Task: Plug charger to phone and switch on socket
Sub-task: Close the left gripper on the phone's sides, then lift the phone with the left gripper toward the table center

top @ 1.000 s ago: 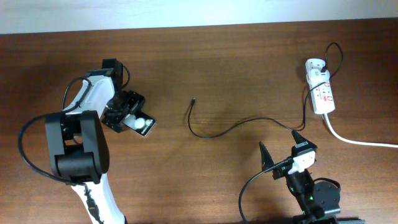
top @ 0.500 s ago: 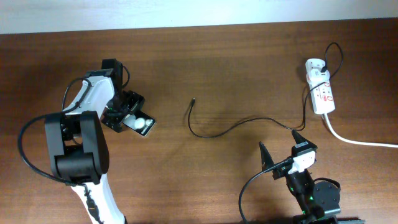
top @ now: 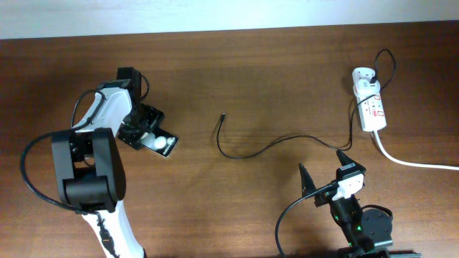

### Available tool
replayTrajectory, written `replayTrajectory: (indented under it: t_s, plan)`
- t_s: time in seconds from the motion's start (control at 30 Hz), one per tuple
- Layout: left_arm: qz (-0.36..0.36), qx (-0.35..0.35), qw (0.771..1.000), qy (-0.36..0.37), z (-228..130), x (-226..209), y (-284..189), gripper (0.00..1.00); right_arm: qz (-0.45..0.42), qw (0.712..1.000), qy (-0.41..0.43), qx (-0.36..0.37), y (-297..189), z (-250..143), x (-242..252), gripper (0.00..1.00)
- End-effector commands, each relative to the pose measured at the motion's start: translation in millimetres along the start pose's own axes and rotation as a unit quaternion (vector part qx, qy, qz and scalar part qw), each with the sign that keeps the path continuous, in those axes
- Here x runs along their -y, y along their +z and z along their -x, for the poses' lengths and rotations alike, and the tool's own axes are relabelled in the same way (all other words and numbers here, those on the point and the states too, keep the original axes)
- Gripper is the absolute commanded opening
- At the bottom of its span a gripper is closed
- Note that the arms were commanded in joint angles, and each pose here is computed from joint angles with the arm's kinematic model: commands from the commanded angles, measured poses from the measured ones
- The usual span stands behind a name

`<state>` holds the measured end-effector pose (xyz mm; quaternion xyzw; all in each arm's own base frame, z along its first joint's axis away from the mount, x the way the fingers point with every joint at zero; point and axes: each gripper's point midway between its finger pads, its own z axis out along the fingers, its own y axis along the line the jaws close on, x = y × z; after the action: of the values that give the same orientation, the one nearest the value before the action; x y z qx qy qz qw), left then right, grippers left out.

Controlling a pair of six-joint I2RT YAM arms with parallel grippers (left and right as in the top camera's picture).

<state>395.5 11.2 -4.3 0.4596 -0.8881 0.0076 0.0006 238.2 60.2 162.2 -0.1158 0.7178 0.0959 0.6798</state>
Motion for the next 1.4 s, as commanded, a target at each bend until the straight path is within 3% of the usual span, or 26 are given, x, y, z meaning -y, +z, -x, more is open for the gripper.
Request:
replayTrajectory:
  t_s: [0.0, 0.33, 0.63, 0.8, 0.97, 1.1, 1.37]
  plan:
    - [0.054, -0.023, 0.998, -0.010, -7.4, -27.0, 40.2, 0.80, -0.001, 1.000, 0.003, -0.002, 0.0, -2.4, -0.1, 0.99]
    - [0.054, -0.023, 0.998, -0.010, -7.4, -27.0, 40.2, 0.67, -0.001, 1.000, 0.003, -0.002, 0.0, -2.4, -0.1, 0.99]
    - [0.044, -0.034, 0.998, -0.011, -10.7, -22.8, 39.5, 0.35, -0.001, 1.000, 0.003, -0.002, 0.0, -2.4, -0.1, 0.99]
    - [0.006, -0.054, 0.998, -0.011, -12.0, -1.4, 26.5, 0.01, -0.001, 1.000, 0.003, -0.002, 0.0, -2.4, -0.1, 0.99]
    - [-0.002, -0.047, 0.999, 0.012, -18.9, 18.9, 5.1, 0.00, -0.001, 1.000, 0.003, -0.002, 0.0, -2.4, -0.1, 0.99]
    - [-0.025, -0.046, 0.997, 0.061, -49.7, 52.6, -5.8, 0.00, -0.001, 1.000, 0.003, -0.002, 0.0, -2.4, -0.1, 0.99]
    - [-0.093, -0.125, 0.978, 0.137, -127.8, 104.0, -31.7, 0.00, -0.001, 1.000, 0.003, -0.002, 0.0, -2.4, -0.1, 0.99]
